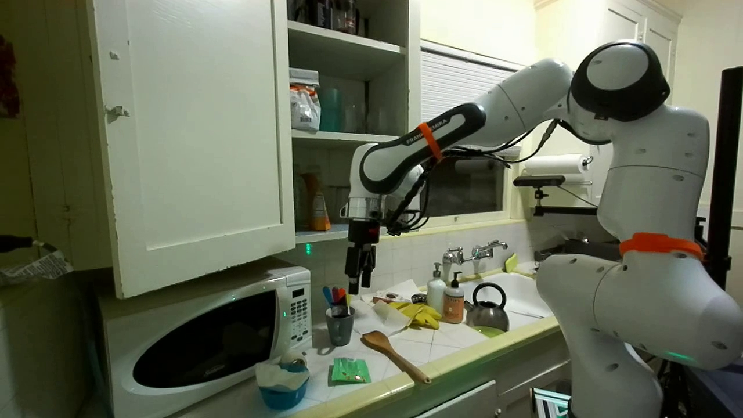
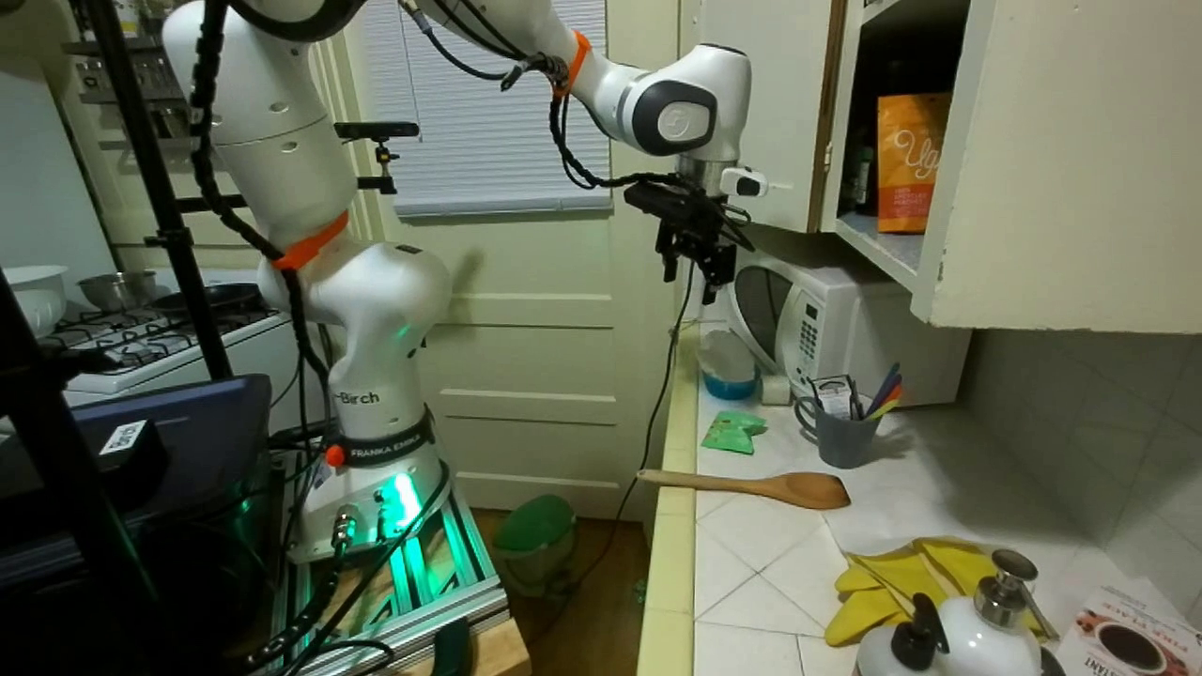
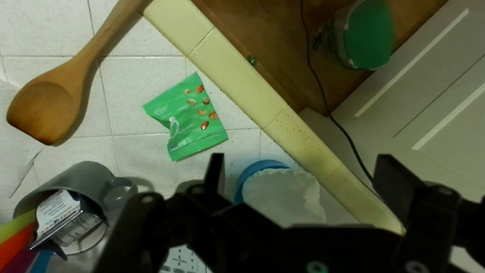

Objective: Put the cupcake liner in the blue bowl

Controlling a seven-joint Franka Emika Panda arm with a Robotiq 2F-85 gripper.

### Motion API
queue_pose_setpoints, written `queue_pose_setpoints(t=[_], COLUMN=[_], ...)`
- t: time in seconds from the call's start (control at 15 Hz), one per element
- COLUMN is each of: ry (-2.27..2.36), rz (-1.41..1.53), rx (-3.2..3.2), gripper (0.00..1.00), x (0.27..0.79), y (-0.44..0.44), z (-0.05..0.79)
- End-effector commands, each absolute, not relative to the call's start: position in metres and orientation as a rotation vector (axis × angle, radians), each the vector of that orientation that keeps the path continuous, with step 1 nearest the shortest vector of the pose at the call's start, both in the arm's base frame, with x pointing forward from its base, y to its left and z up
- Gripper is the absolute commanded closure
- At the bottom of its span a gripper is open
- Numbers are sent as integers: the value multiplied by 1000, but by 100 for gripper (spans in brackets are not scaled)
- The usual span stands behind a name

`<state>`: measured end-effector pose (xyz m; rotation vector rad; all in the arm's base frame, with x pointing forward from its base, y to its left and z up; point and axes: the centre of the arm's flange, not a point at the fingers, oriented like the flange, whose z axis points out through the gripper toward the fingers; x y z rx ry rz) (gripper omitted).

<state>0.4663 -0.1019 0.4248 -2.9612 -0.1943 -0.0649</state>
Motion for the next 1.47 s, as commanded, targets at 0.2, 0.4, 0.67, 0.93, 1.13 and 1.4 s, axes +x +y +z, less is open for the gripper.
queue_pose_setpoints(t=[0.2, 0.4, 0.67, 0.93, 1.13, 1.4], ry=[-429, -551, -528, -638, -778, -853], rz=[-176, -226, -252, -227, -186, -182], rx=[-2800, -2681, -2664, -2673, -2670, -2689], gripper=[0, 0, 0, 0, 0, 0], x=[486, 493, 479, 496, 518, 540], y=[-94, -99, -92, -92, -100, -97], z=[384, 364, 369, 347, 321, 285])
